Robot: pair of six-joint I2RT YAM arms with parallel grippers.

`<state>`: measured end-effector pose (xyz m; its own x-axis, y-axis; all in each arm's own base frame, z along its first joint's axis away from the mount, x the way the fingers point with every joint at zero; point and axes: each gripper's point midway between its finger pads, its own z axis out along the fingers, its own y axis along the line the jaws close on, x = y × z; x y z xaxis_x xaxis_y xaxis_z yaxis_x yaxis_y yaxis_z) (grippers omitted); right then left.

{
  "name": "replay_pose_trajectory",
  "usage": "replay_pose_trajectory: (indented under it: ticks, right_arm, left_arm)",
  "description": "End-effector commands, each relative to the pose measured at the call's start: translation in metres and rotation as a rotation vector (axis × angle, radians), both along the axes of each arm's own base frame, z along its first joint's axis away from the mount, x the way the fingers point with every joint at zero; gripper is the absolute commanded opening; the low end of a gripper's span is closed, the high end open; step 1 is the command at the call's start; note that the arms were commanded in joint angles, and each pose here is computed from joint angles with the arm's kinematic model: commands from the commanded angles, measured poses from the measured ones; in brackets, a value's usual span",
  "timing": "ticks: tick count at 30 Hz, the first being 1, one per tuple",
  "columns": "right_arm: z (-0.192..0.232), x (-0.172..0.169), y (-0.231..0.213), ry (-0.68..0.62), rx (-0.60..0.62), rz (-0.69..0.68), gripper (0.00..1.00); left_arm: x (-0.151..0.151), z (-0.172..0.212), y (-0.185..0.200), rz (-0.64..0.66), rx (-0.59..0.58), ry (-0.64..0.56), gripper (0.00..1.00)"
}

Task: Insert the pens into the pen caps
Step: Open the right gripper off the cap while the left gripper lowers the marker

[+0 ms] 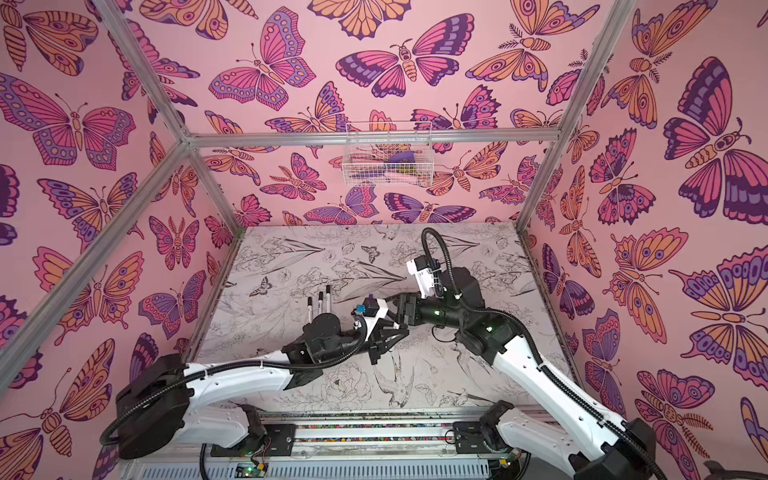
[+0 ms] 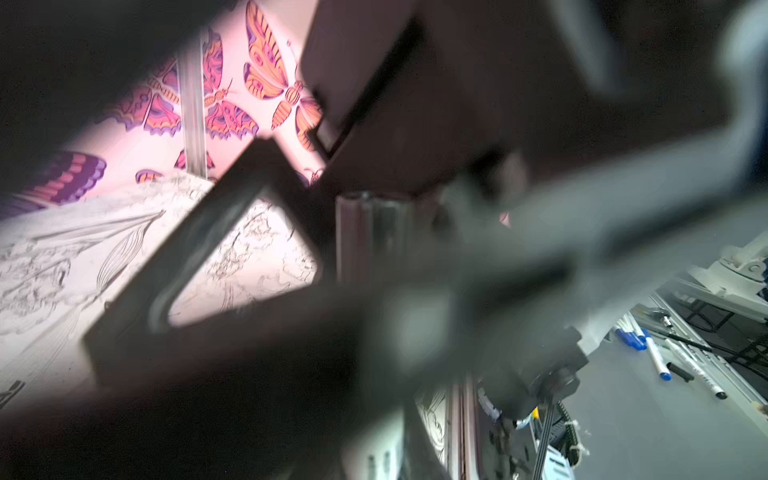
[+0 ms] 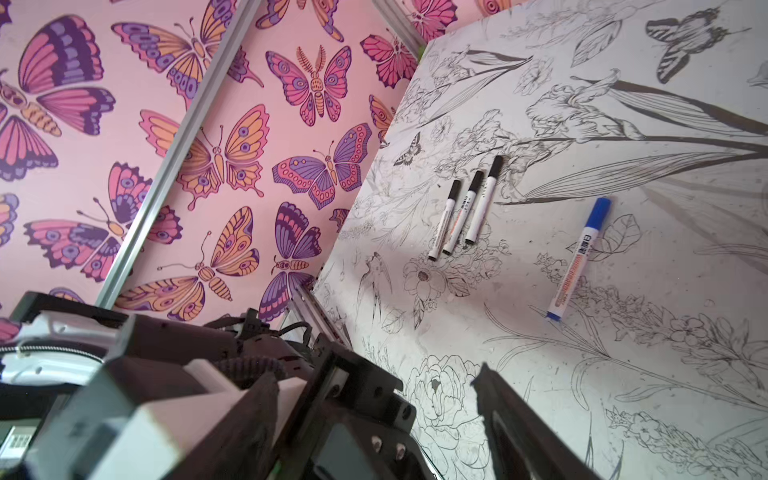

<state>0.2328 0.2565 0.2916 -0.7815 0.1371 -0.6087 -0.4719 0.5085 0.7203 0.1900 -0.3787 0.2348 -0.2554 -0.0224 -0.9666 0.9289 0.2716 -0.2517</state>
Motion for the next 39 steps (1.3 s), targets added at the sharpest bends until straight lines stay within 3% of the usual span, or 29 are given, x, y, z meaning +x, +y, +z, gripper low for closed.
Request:
replay_pose_trajectory:
  ticks: [1, 6, 9, 12, 16, 22, 27, 31, 36, 38, 39]
  right_arm:
    - [0.026, 0.003, -0.011, -0.065, 0.041, -0.046, 0.77]
    - [0.020, 0.010, -0.031, -0.057, 0.029, -0.140, 0.77]
    - [0.008, 0.015, -0.044, -0.024, 0.022, -0.200, 0.76]
    - [-0.009, 0.017, -0.051, 0.013, -0.016, -0.232, 0.75]
    - [-0.022, 0.016, -0.051, 0.044, -0.045, -0.225, 0.75]
    - [-0.027, 0.016, -0.054, 0.052, -0.070, -0.232, 0.73]
    - [-0.033, 0.012, -0.062, 0.047, -0.106, -0.253, 0.73]
    - [-0.036, 0.009, -0.068, 0.034, -0.130, -0.266, 0.73]
    - [-0.041, 0.006, -0.070, 0.042, -0.157, -0.261, 0.72]
    - [-0.042, 0.007, -0.071, 0.040, -0.163, -0.262, 0.72]
    - [-0.042, 0.007, -0.072, 0.039, -0.164, -0.264, 0.72]
  left_arm:
    - [0.014, -0.006, 0.013, 0.056, -0.061, 0.040, 0.00]
    - [0.043, -0.027, 0.046, 0.217, -0.068, 0.121, 0.00]
    - [0.079, -0.049, 0.088, 0.428, -0.063, 0.220, 0.00]
    - [0.102, -0.084, 0.120, 0.599, 0.078, 0.292, 0.00]
    - [0.117, -0.129, 0.135, 0.679, 0.364, 0.330, 0.00]
    - [0.139, -0.167, 0.148, 0.764, 0.490, 0.409, 0.00]
    - [0.153, -0.202, 0.166, 0.871, 0.543, 0.557, 0.00]
    - [0.154, -0.216, 0.166, 0.885, 0.561, 0.605, 0.12]
    - [0.153, -0.216, 0.168, 0.897, 0.561, 0.615, 0.61]
    - [0.154, -0.209, 0.170, 0.907, 0.549, 0.601, 0.68]
    - [0.155, -0.203, 0.171, 0.908, 0.541, 0.587, 0.79]
